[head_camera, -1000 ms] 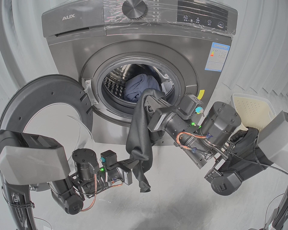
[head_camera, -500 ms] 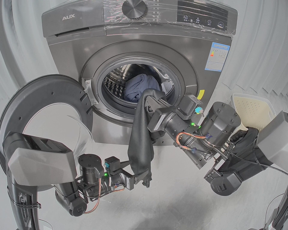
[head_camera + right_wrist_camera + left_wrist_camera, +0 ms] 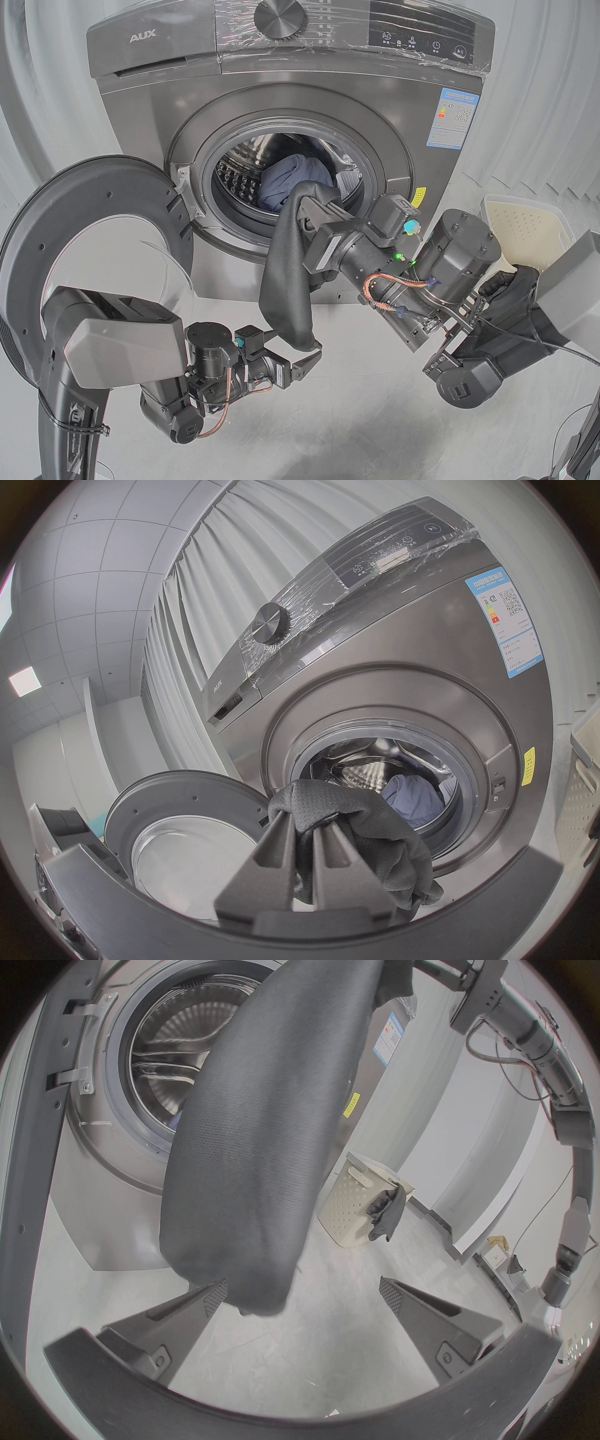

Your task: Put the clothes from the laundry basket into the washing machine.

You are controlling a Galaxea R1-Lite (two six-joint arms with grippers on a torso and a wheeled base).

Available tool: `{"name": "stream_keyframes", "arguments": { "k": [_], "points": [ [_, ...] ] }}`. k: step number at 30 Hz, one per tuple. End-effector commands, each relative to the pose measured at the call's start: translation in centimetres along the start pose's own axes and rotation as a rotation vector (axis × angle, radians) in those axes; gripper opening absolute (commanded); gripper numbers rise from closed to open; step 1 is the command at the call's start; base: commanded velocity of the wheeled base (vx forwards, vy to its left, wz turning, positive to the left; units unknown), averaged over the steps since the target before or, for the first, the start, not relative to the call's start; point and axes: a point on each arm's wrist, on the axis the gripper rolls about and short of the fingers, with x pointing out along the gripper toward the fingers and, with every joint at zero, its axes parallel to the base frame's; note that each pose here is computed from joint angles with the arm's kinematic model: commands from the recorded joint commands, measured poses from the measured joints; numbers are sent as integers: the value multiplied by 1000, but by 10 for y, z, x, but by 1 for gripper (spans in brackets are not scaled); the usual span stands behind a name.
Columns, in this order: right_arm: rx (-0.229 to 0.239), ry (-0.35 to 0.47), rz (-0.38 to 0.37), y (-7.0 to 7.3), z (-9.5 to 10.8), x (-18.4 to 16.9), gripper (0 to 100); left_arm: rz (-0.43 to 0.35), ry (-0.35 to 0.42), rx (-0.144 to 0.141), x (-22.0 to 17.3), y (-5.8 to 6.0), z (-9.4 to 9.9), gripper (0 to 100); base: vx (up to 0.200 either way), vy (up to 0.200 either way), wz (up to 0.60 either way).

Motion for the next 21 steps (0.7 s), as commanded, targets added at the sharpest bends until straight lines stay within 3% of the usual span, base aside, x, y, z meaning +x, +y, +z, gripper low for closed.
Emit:
{"name": "stream_keyframes", "arguments": {
  "k": [1, 9, 10, 18, 21],
  "points": [
    [0, -2, 0, 0, 1, 0, 0, 37, -4, -1, 9, 11, -7, 100, 0, 0, 0],
    [3, -1, 7, 3, -1, -1, 0, 83, -35, 1, 19, 21, -8, 100, 0, 0, 0],
    [3, -1, 7, 3, -1, -1, 0, 86, -35, 4, 20, 21, -8, 0, 0, 0, 0],
    [4, -2, 6, 2, -1, -1, 0, 81, -59, 10, 21, 19, -2, 0, 0, 0, 0],
    [-1, 5, -4, -2, -3, 0, 0, 69, -86, 18, 13, 12, 13, 0, 0, 0, 0]
  ]
}}
